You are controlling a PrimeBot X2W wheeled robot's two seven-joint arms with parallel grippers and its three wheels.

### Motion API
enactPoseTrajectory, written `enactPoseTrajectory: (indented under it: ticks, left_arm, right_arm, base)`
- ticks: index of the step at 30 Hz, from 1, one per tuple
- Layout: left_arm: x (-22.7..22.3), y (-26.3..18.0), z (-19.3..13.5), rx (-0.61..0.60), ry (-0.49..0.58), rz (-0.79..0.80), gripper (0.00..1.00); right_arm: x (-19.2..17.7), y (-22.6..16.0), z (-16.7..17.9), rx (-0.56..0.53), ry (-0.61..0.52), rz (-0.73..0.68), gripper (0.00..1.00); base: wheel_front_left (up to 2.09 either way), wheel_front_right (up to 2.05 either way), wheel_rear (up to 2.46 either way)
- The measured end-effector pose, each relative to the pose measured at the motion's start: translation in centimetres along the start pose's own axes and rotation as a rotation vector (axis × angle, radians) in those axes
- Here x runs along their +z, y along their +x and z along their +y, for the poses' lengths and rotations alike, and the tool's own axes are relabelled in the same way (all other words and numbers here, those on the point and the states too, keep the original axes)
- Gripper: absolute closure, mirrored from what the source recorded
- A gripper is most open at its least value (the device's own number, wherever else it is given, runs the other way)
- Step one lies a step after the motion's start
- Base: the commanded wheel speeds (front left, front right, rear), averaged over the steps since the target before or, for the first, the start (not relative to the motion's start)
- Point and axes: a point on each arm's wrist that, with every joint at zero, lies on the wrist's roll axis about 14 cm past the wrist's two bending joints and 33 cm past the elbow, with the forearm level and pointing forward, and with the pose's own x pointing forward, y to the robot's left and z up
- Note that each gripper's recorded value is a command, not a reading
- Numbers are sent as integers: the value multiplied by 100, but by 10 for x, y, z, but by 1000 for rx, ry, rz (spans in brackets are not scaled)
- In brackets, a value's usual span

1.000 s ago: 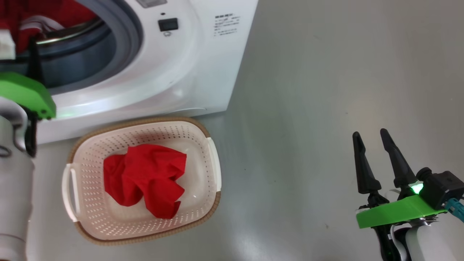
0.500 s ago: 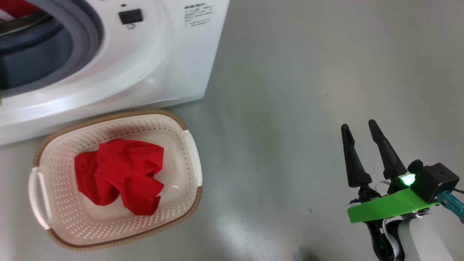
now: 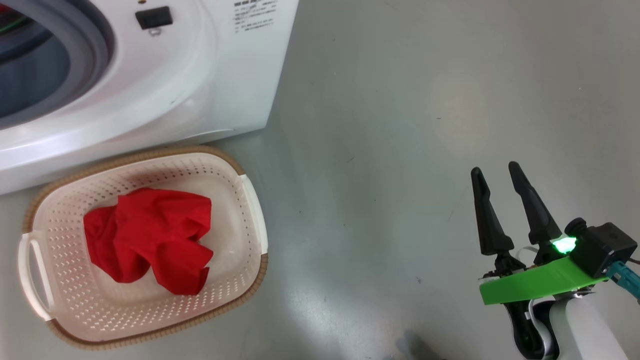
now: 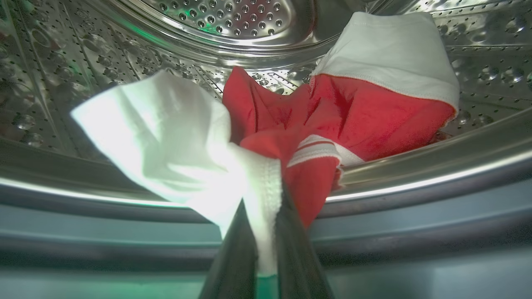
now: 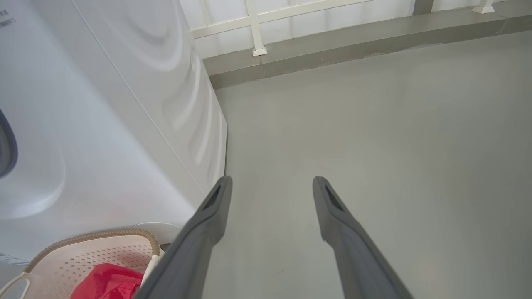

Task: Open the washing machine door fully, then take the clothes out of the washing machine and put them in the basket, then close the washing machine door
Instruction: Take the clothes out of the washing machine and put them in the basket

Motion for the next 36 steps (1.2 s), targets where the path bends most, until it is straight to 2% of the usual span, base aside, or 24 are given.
enactPoseTrajectory:
  ticks: [5,15,23,28,36]
  left_arm:
    - [8,-3,3,4,-7,-49,100]
    - [55,-25,9,-22,-197,-238,100]
    - [60,-71,2,-55,-265,-365,100]
    - [57,-100,9,-42,-324,-413,100]
    - [67,-148,20,-30,-333,-522,100]
  right_arm:
    - [3,4,5,14,3,-13,0]
    - [17,8,12,38,7,-53,0]
    - [27,7,21,64,1,-83,0]
    - [27,2,24,73,4,-82,0]
    - [30,-1,33,100,9,-89,0]
  base:
    - [0,0,0]
    - [0,0,0]
    - [0,0,0]
    - [0,0,0]
    - [0,0,0]
